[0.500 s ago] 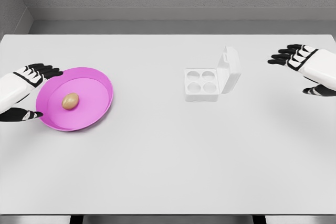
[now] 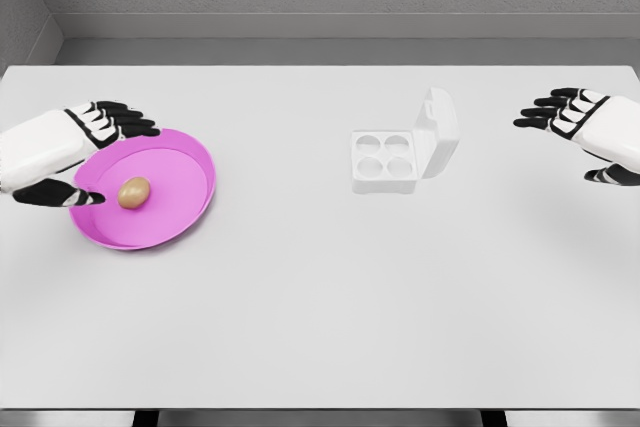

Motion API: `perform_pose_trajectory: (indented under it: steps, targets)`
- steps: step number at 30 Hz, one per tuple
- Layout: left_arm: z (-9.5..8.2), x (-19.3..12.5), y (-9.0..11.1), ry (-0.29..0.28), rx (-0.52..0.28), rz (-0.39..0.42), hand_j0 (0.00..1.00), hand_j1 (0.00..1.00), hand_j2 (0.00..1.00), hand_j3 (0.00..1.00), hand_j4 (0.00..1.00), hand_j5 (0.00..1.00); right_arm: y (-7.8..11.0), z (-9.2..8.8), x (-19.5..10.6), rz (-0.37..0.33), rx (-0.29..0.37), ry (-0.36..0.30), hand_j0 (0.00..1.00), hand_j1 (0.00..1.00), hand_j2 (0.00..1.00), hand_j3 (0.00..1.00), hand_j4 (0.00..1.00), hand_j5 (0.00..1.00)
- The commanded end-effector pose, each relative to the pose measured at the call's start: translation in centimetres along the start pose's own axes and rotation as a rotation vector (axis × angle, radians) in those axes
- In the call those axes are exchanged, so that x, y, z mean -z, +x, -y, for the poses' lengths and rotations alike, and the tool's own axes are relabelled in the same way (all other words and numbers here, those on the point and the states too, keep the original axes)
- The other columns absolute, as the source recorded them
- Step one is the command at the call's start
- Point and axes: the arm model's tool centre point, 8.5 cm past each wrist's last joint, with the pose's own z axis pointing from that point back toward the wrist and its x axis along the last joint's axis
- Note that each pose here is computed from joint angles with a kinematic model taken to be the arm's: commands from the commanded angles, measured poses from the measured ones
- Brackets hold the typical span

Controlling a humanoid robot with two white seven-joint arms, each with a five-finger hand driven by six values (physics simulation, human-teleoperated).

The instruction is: Pack egg into the box and close the box lid

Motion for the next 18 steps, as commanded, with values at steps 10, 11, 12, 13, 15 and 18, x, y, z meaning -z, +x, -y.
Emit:
perform_pose_trajectory:
  steps: [10,11,12,13,15,18]
  targets:
    - [1.5,0.1,-2.5,-0.022,-0.455,-0.161,0.80,0.80,0.80,0.80,0.80,0.80,0.6,-1.3,1.1,0.014,0.042,0.019,1.00,1.00,1.00,1.00,1.00,1.00]
    - [1.8,0.6,-3.0,-0.039,-0.420,-0.179,0.80,0.80,0.80,0.80,0.80,0.80,0.5,-1.4,1.3,0.012,0.045,0.014,1.00,1.00,1.00,1.00,1.00,1.00]
    - [2.3,1.3,-3.3,-0.034,-0.436,-0.178,0.79,0.79,0.79,0.79,0.79,0.79,0.5,-1.4,1.3,0.011,0.044,0.016,1.00,1.00,1.00,1.00,1.00,1.00]
    - [2.7,2.0,-3.9,-0.030,-0.451,-0.181,0.79,0.79,0.79,0.79,0.79,0.79,0.5,-1.5,1.3,0.013,0.046,0.017,1.00,1.00,1.00,1.00,1.00,1.00]
    - [3.5,3.5,-4.1,-0.051,-0.459,-0.171,0.78,0.78,0.78,0.78,0.78,0.78,0.7,-2.1,1.7,0.017,0.054,0.058,1.00,1.00,1.00,1.00,1.00,1.00]
    - [4.8,3.9,-3.6,-0.090,-0.472,-0.161,0.77,0.77,0.77,0.77,0.77,0.77,0.4,-2.0,2.0,0.010,0.059,0.052,1.00,1.00,1.00,1.00,1.00,1.00]
